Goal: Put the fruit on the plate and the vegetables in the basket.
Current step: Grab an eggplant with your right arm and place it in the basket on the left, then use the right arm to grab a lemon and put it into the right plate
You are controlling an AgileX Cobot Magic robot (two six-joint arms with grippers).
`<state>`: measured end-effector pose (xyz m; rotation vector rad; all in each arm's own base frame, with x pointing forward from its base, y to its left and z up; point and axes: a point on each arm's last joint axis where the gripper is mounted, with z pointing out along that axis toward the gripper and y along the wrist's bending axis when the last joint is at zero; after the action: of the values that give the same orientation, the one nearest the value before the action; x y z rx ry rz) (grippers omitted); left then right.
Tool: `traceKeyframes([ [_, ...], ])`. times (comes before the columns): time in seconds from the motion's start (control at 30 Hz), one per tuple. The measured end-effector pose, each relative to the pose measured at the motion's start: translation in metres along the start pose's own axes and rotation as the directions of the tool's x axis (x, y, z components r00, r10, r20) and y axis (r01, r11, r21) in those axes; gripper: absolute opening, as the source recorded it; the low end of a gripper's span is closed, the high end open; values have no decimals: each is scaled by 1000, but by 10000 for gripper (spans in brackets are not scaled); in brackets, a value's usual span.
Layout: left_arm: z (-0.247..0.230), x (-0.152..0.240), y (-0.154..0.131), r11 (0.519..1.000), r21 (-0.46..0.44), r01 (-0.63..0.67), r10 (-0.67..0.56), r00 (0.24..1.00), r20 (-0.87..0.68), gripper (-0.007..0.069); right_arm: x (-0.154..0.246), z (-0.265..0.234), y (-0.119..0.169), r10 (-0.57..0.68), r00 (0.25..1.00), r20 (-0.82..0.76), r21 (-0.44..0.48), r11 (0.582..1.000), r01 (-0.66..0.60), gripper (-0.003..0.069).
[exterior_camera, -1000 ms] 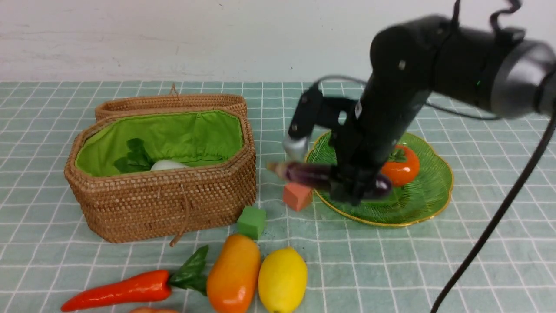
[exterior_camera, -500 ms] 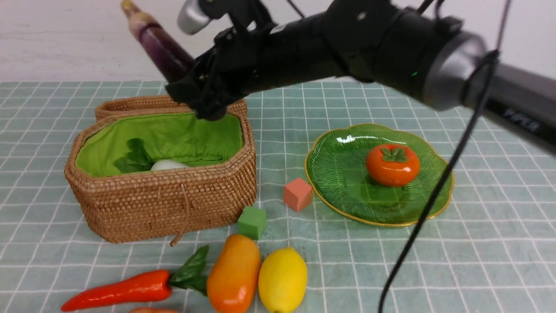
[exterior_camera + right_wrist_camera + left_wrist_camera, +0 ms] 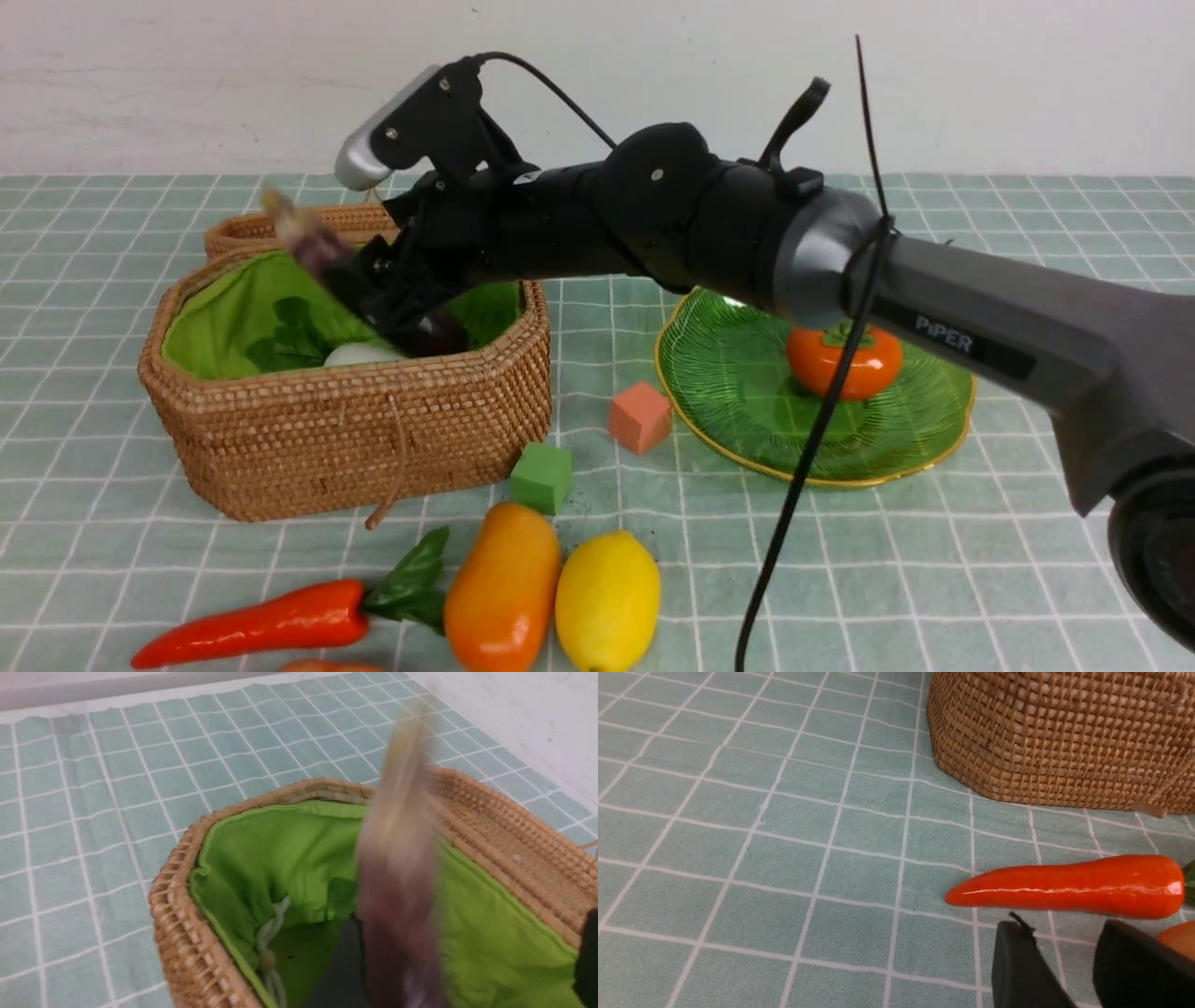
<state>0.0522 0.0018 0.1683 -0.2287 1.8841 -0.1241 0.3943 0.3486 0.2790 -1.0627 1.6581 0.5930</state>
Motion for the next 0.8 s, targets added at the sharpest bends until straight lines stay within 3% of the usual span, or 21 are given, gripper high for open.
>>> traceKeyframes([
  [0.07,0,0,0,1000,0,0,0,1000,0,239,-6,-6,5,-18,1000,-8,-52,998,18,675],
  [0.27,0,0,0,1000,0,0,0,1000,0,239,-34,-47,26,-99,991,-92,-253,965,73,644],
  [0.37,0,0,0,1000,0,0,0,1000,0,239,-45,-84,38,-110,962,-250,-338,941,20,604],
  [0.43,0,0,0,1000,0,0,0,1000,0,239,-45,-101,40,-74,924,-376,-324,944,-56,591],
  [0.53,0,0,0,1000,0,-1,1,1000,0,239,-39,-122,38,54,850,-523,-187,966,-177,583],
  [0.63,0,0,0,1000,0,-1,1,1000,0,239,-15,-128,33,289,743,-603,41,942,-333,581],
  [0.67,0,0,0,1000,0,-1,1,1000,0,239,-9,-129,33,344,714,-609,89,925,-370,580],
  [0.7,0,0,0,1000,0,-1,1,1000,0,239,8,-127,32,471,631,-617,212,871,-443,581],
  [0.8,0,0,0,1000,0,-1,1,1000,0,239,45,-121,37,641,469,-608,379,753,-538,581],
])
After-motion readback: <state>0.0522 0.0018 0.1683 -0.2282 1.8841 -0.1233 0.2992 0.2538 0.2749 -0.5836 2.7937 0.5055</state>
